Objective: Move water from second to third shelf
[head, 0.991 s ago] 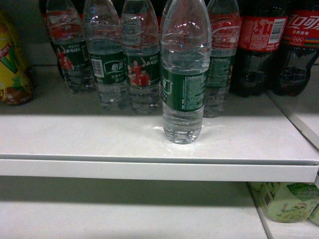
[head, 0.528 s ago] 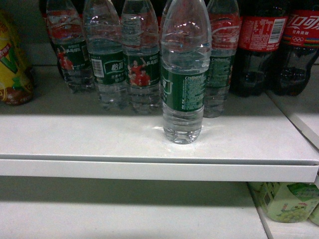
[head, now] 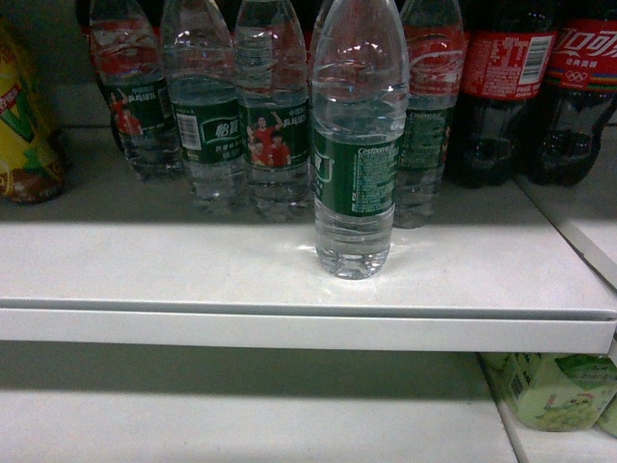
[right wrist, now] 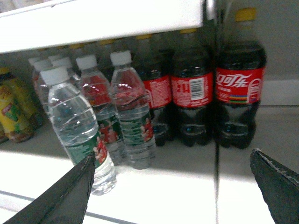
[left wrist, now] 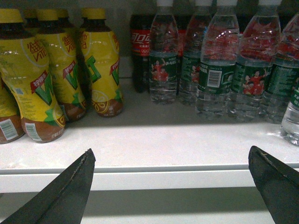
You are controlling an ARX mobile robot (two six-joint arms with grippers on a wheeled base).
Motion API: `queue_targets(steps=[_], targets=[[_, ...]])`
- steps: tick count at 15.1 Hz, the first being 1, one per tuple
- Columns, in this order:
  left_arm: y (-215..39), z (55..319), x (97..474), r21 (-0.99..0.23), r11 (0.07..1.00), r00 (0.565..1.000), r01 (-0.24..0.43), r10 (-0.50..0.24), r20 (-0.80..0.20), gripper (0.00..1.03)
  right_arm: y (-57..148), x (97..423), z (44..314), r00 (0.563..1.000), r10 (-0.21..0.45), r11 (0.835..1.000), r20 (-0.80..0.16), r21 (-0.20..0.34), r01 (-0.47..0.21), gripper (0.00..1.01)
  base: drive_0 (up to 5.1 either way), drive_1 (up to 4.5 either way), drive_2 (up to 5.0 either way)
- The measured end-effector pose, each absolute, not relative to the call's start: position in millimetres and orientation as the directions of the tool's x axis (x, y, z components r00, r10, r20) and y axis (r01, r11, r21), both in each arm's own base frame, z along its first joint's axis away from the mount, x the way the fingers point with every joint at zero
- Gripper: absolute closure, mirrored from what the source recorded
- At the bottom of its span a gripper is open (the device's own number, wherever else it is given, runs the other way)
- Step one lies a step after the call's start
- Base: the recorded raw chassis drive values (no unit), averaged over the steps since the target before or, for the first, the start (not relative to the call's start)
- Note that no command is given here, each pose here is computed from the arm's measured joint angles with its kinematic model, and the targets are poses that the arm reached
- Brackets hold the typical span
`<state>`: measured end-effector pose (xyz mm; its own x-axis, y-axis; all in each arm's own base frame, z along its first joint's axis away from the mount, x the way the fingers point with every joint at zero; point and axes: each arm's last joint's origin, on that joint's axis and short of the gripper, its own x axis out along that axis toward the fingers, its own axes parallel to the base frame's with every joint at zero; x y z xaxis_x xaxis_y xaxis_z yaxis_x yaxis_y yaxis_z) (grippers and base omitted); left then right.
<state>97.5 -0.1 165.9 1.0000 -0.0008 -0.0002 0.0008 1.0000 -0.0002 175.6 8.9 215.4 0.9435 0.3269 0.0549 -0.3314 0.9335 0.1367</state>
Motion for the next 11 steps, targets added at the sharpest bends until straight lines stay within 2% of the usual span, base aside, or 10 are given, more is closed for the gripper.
queue_targets(steps=[1,4,6,9,11], targets=[[-0.1,165.9,97.5,0.0,1.0,1.0,0.001,-0.001,0.0,0.05,22.2,183.1,210.9,0.919,0.393,0.909,0.035,0.134,-0.394,0.03,0.0,0.0,0.0],[-0.1,165.9,97.5,0.0,1.0,1.0,0.001,-0.001,0.0,0.05,63.9,205.6,199.2,0.858,0.513,0.856,-0.021,0.097,-0.509,0.03,0.0,0.0,0.0],[-0.1,165.9,97.5,0.0,1.0,1.0,0.001,-0.001,0.0,0.05,83.4,213.7,193.7,0.835,0.549,0.834,-0.043,0.087,-0.544,0.03,0.0,0.0,0.0],[-0.1,165.9,97.5,0.0,1.0,1.0,0.001,-0.001,0.0,0.05,120.1,225.9,182.5,0.782,0.613,0.79,-0.113,0.067,-0.61,0.03,0.0,0.0,0.0],[-0.1,165.9,97.5,0.0,1.0,1.0,0.0,0.0,0.0,0.05,133.7,235.5,178.7,0.784,0.603,0.797,-0.147,0.058,-0.602,0.03,0.0,0.0,0.0]])
